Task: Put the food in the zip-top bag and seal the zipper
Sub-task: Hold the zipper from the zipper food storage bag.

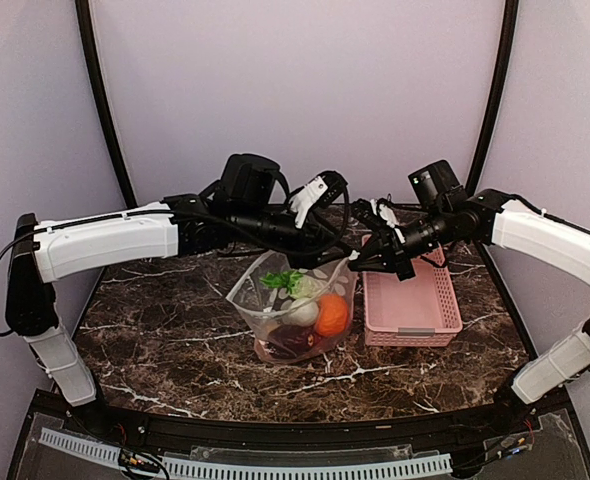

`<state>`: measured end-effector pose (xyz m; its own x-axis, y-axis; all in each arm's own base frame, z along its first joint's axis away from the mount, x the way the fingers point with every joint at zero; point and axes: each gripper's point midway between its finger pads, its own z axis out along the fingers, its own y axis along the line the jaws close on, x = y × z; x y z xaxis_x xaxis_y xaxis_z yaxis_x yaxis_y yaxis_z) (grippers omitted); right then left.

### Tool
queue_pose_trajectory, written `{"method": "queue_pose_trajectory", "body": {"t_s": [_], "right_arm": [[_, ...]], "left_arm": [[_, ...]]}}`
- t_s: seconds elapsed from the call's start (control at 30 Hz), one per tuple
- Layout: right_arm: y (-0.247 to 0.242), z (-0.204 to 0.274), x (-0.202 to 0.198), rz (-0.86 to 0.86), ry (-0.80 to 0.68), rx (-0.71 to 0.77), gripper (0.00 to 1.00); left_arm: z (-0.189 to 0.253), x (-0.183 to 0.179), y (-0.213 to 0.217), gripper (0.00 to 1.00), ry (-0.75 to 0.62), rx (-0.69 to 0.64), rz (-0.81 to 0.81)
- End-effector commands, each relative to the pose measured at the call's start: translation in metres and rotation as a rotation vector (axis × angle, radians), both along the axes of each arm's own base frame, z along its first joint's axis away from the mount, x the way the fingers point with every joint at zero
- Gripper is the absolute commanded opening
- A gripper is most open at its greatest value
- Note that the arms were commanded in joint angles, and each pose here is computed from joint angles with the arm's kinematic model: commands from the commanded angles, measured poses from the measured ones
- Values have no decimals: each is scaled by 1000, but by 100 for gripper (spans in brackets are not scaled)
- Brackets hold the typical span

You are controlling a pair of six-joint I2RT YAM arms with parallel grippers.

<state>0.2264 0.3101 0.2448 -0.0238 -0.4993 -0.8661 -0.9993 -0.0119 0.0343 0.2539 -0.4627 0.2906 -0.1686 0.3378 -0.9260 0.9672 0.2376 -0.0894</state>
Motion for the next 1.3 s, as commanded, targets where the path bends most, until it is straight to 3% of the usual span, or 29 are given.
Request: {"method": "queue_pose_trajectory", "body": {"t_s": [0.0,0.7,0.97,1.27], "right_arm": [[3,24,-4,9,-33,47,0],[3,24,-2,-5,-18,49,0],[2,22,-1,-11,-19,44,0],[-5,19,0,-21,-41,49,0]], "left_arm": [[16,-7,-8,44,-1,-46,-33],[-5,-13,-17,31,34,-18,-78],[-6,-12,-17,14,31,-5,-76],[-8,-12,-10,4,37,49,-61]]}}
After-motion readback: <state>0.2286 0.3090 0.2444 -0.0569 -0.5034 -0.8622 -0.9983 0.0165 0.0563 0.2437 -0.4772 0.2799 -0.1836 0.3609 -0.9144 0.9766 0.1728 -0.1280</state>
